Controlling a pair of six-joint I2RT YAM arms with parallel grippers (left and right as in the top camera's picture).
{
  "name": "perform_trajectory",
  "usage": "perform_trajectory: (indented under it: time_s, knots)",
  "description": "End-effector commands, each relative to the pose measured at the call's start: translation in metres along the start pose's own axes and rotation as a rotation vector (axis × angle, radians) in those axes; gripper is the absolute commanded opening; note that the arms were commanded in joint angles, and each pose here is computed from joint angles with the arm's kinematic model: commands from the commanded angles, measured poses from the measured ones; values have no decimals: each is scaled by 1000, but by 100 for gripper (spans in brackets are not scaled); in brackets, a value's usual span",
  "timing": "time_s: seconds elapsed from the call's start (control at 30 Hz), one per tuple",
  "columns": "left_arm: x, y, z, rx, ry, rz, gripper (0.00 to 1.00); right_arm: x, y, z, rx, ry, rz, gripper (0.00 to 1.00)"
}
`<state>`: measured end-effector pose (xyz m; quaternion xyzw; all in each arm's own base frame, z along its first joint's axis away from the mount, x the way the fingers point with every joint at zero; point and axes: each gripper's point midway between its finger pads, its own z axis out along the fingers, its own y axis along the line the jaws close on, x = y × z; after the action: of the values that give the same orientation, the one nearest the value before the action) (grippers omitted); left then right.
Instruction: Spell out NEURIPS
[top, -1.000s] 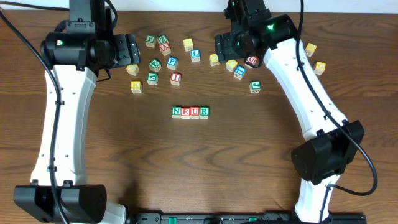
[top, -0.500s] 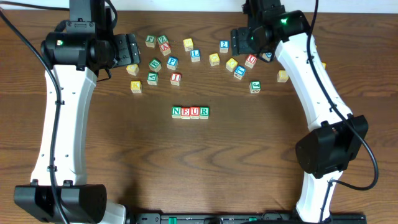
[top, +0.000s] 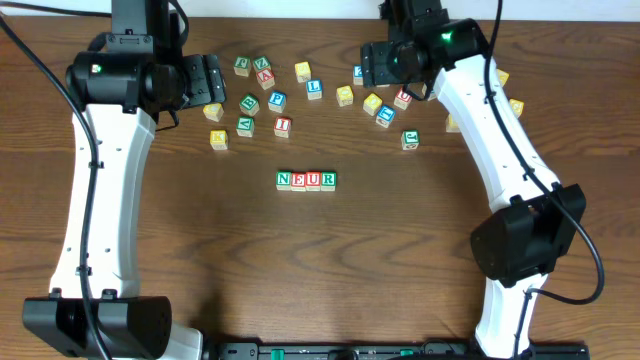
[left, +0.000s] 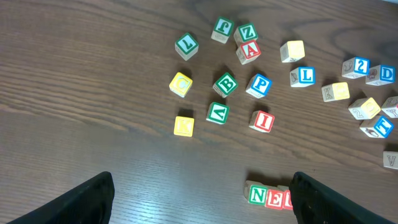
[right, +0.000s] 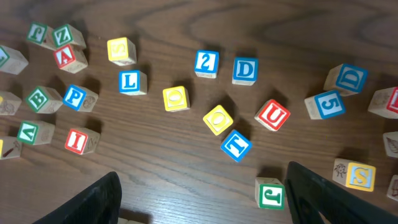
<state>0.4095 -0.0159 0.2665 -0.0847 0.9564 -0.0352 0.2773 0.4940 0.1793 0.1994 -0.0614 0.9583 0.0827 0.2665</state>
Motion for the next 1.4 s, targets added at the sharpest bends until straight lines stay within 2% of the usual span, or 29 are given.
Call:
perform_trajectory:
  time_s: [0.0,0.37,0.83,1.37]
  knots:
    - [1,2,6,0,16,12,89,3,2,9,2,18,16,79]
    - [2,2,6,-1,19,12,89,5,-5,11,13,32,63,79]
    - [3,2,6,-2,23,8,89,21,-49,8,77,113,154,79]
    - [4,2,11,-3,33,9,89,22,-50,7,79,116,155,81]
